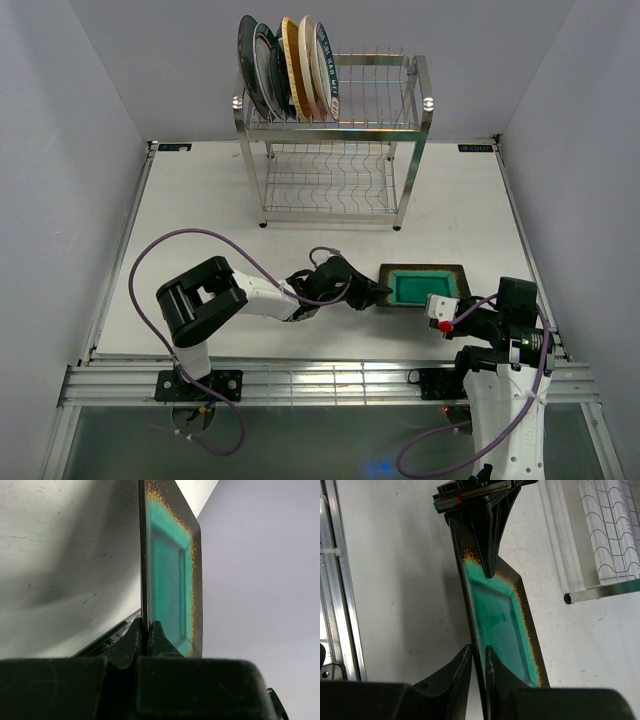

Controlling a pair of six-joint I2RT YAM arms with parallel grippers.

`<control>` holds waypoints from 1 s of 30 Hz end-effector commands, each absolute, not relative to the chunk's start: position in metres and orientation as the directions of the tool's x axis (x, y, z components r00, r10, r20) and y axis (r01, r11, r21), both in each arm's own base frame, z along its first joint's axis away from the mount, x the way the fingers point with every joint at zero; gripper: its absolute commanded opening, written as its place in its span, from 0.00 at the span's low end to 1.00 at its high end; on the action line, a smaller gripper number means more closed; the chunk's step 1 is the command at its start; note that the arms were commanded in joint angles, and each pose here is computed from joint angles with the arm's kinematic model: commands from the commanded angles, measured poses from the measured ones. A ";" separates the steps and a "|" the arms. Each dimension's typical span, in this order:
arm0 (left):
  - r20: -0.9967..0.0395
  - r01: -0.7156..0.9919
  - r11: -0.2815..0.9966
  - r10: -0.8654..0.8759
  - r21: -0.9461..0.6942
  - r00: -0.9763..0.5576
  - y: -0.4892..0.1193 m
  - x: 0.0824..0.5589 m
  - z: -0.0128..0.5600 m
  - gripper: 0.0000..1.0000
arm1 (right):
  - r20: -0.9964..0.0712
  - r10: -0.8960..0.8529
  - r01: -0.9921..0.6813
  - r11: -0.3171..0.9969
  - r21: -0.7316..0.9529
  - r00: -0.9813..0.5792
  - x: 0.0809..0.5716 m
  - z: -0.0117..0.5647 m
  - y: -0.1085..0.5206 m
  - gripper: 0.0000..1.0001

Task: Load the plates into the dish rack
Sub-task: Pick up the plate from the corner of the board.

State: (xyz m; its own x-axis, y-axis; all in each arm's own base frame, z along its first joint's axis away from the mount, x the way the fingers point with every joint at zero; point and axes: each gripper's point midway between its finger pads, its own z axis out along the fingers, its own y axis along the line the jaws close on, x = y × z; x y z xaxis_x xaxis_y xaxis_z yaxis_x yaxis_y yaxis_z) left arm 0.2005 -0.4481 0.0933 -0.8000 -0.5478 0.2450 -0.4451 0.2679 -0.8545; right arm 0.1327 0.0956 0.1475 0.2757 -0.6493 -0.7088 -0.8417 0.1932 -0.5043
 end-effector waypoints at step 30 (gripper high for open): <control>0.239 -0.369 0.145 -0.540 -0.918 -0.807 -0.463 0.223 0.176 0.00 | -0.701 -0.483 -0.813 -0.037 -0.581 0.524 0.103 0.142 0.129 0.66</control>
State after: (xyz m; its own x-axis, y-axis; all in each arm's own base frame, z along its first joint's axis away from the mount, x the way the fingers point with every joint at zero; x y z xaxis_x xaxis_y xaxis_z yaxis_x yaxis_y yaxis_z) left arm 0.2074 -0.4380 0.0811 -0.7942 -0.5839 0.1682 -0.4433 0.3674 -0.8177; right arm 0.1347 0.0954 0.1315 0.3070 -0.6653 -0.6806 -0.8507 0.1288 -0.5097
